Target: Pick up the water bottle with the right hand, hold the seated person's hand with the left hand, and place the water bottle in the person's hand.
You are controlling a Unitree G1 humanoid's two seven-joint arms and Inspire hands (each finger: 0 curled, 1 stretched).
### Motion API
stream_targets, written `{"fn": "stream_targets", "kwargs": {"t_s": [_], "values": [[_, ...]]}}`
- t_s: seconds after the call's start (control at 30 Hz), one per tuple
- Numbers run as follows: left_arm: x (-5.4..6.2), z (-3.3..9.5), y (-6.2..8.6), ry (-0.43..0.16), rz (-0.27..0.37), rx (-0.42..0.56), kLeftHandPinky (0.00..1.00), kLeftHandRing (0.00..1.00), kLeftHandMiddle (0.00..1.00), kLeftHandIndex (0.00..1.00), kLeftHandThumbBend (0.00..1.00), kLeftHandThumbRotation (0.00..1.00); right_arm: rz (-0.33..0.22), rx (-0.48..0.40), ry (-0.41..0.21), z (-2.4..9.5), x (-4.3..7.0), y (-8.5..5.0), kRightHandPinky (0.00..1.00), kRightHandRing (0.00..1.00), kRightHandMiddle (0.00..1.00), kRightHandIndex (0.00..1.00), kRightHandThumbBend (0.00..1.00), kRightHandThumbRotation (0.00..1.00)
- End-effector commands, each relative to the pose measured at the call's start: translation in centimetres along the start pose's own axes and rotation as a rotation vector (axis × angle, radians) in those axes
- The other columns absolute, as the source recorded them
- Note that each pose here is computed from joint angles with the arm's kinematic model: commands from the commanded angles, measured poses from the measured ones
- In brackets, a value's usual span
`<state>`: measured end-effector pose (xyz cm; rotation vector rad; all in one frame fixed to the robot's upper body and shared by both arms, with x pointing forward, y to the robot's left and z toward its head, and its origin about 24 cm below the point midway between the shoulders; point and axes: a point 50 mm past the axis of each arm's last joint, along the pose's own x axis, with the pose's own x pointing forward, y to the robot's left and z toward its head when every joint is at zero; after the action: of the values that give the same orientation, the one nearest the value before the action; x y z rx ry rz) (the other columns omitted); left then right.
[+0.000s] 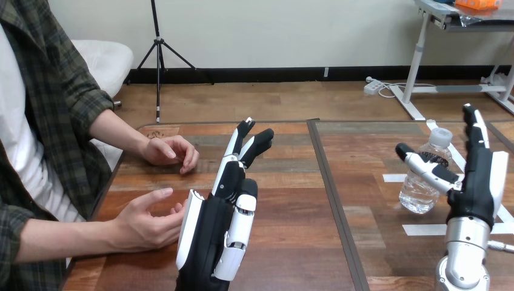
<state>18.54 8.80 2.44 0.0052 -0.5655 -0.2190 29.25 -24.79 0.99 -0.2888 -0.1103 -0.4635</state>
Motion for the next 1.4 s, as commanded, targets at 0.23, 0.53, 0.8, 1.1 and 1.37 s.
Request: {"fn": "stream_targets", "kwargs": {"t_s": [0.23, 0.53, 0.8, 1.1, 1.37], "values": [[1.0, 0.4, -0.1, -0.057, -0.002, -0.012, 0.94, 0.9, 0.9, 0.98, 0.0, 1.0, -0.022, 0.006, -0.069, 2.5, 2.7, 0.0, 0.94, 0.95, 0.94, 0.91, 0.75, 0.03], [1.0, 0.4, -0.1, -0.056, -0.007, -0.007, 0.95, 0.9, 0.9, 0.98, 0.0, 1.0, -0.012, -0.006, -0.032, 2.1, 2.9, 0.0, 0.95, 0.95, 0.93, 0.9, 0.75, 0.02], [1.0, 0.4, 0.0, -0.056, -0.008, -0.002, 0.95, 0.9, 0.9, 0.98, 0.0, 1.0, 0.002, -0.004, 0.0, 2.0, 3.1, 0.2, 0.93, 0.93, 0.92, 0.89, 0.75, 0.01], [1.0, 0.4, 0.0, -0.06, -0.006, 0.001, 0.95, 0.9, 0.9, 0.98, 0.0, 1.0, 0.022, -0.039, 0.022, 2.0, 3.5, 0.4, 0.9, 0.92, 0.91, 0.89, 0.74, 0.0], [1.0, 0.4, 0.0, -0.058, -0.007, -0.011, 0.96, 0.91, 0.91, 0.98, 0.0, 1.0, 0.031, -0.043, 0.057, 1.9, 3.7, 0.6, 0.89, 0.92, 0.91, 0.88, 0.74, 0.0]]}}
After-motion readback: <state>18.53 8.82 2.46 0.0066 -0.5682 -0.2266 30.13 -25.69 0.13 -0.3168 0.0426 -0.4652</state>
